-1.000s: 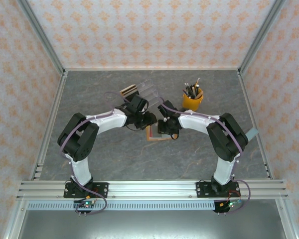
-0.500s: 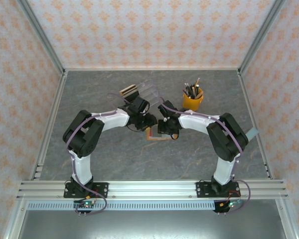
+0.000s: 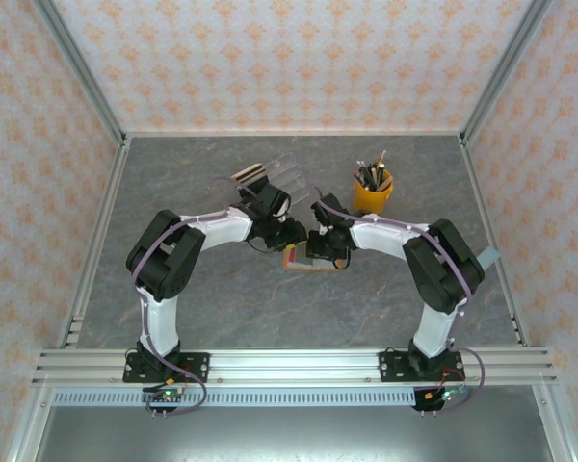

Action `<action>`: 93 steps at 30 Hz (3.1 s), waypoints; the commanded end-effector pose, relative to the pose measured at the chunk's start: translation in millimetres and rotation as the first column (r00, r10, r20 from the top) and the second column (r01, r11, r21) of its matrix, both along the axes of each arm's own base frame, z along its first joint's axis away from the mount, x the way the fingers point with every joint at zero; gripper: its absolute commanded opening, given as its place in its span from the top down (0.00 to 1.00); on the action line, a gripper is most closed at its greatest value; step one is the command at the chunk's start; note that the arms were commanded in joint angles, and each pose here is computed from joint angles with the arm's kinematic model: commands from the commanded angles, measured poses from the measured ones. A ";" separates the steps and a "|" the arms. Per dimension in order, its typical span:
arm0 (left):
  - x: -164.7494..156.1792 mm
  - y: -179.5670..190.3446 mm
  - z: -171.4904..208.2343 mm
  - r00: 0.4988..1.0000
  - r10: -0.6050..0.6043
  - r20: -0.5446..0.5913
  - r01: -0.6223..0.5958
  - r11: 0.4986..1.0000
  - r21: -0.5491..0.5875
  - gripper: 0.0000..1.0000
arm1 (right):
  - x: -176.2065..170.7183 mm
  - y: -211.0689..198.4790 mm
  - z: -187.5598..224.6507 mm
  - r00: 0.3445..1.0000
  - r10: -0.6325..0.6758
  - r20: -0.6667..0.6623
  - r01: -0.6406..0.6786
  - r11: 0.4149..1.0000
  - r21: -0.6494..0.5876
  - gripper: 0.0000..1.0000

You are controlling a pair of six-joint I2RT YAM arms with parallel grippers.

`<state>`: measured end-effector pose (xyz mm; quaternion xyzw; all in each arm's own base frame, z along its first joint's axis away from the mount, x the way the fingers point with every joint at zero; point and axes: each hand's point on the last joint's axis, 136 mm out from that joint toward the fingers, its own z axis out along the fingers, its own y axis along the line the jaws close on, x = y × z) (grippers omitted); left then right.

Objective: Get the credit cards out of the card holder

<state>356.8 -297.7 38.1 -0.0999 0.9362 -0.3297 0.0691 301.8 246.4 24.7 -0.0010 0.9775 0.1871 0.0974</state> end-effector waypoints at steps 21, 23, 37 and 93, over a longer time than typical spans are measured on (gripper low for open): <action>-9.4 -65.2 55.6 0.990 -0.124 0.072 0.141 0.926 -0.349 0.57 | -0.4 -87.2 97.0 0.908 -0.252 0.334 0.288 0.956 -0.063 0.64; -9.7 -73.4 59.1 0.990 -0.125 0.068 0.142 0.917 -0.373 0.56 | -0.2 -103.5 105.7 0.881 -0.278 0.384 0.338 0.936 -0.098 0.65; -1.0 -52.5 49.4 0.996 -0.054 0.078 0.072 0.965 -0.253 0.59 | -5.5 -78.7 98.8 0.916 -0.245 0.319 0.259 0.966 0.001 0.65; -14.5 -56.3 11.5 0.981 -0.185 0.053 0.192 0.955 -0.226 0.71 | -15.7 -59.0 -15.1 0.962 -0.270 -0.040 0.265 0.959 -0.100 0.86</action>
